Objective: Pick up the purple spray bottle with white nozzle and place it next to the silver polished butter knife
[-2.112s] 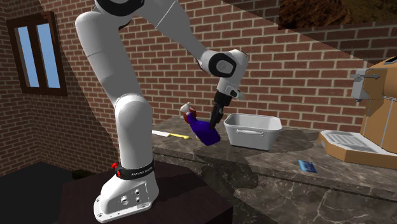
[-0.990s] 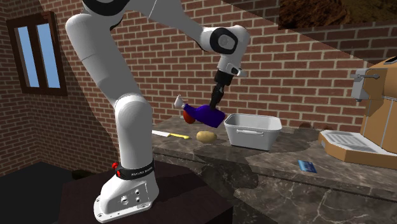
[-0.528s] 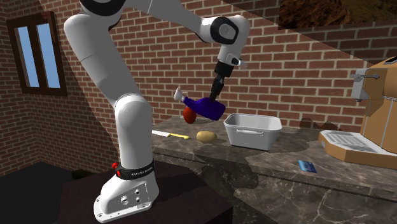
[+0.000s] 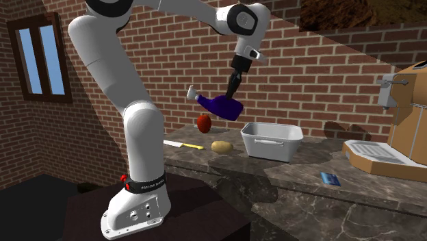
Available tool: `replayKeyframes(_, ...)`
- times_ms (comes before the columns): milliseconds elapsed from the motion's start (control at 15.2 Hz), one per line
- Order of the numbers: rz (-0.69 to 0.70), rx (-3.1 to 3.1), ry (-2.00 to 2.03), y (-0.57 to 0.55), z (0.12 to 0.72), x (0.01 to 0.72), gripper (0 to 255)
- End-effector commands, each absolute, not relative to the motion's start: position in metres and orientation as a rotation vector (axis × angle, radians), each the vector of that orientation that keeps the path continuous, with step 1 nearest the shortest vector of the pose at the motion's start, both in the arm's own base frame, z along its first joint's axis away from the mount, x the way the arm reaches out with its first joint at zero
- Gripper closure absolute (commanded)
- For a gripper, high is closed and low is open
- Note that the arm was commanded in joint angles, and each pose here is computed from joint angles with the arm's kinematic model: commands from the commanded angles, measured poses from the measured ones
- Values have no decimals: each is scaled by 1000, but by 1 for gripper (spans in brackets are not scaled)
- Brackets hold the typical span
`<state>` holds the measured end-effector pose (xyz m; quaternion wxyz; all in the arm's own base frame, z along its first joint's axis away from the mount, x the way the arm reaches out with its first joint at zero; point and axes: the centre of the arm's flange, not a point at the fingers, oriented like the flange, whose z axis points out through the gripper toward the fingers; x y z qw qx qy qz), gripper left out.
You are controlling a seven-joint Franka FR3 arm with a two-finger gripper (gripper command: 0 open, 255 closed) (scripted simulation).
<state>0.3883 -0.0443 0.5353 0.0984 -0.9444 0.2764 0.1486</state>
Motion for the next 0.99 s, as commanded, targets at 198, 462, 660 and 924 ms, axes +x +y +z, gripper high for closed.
replayKeyframes(198,440,-2794,818,-44,563,388,255)
replayKeyframes(462,440,-2794,818,-44,584,388,255)
replayKeyframes(660,440,-2794,818,-44,600,388,255)
replayKeyframes(924,440,-2794,818,-44,621,388,255)
